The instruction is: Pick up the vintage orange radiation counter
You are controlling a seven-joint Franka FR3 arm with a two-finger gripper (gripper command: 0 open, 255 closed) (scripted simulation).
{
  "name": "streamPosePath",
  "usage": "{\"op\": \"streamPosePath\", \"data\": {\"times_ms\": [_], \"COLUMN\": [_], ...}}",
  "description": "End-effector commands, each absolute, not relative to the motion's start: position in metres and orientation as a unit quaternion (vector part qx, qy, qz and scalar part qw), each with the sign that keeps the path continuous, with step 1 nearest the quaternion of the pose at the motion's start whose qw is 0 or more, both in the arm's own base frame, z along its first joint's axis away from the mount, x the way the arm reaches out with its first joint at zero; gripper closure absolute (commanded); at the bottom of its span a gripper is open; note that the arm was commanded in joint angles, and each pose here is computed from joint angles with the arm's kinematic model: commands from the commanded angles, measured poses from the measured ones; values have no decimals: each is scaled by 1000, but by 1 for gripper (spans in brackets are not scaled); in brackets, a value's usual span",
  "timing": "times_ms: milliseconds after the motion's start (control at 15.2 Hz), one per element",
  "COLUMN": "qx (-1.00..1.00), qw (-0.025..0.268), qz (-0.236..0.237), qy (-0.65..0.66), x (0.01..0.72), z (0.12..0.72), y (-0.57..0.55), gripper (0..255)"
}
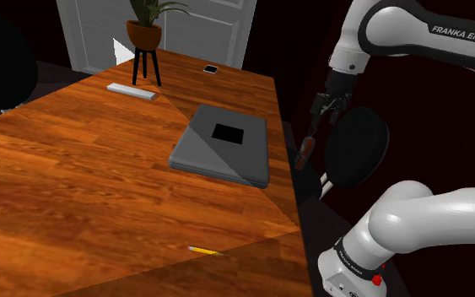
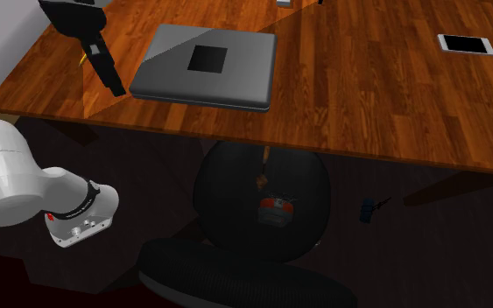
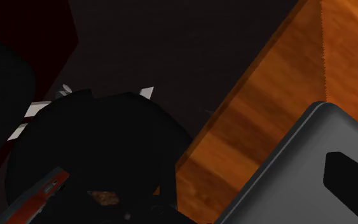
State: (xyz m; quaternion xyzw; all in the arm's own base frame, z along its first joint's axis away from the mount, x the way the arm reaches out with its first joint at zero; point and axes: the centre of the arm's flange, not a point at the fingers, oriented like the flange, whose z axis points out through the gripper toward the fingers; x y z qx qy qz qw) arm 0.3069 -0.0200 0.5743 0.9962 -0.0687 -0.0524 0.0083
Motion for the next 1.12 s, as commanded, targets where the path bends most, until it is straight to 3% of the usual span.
{"op": "streamPosePath", "data": {"times_ms": [0, 1056], "qx": [996, 976], "qw": [8, 52], "qz": [-52, 60], "qy": [-69, -202], "x": [307, 346], "z": [574, 439], "y": [-20, -149], "gripper": [0, 0]}}
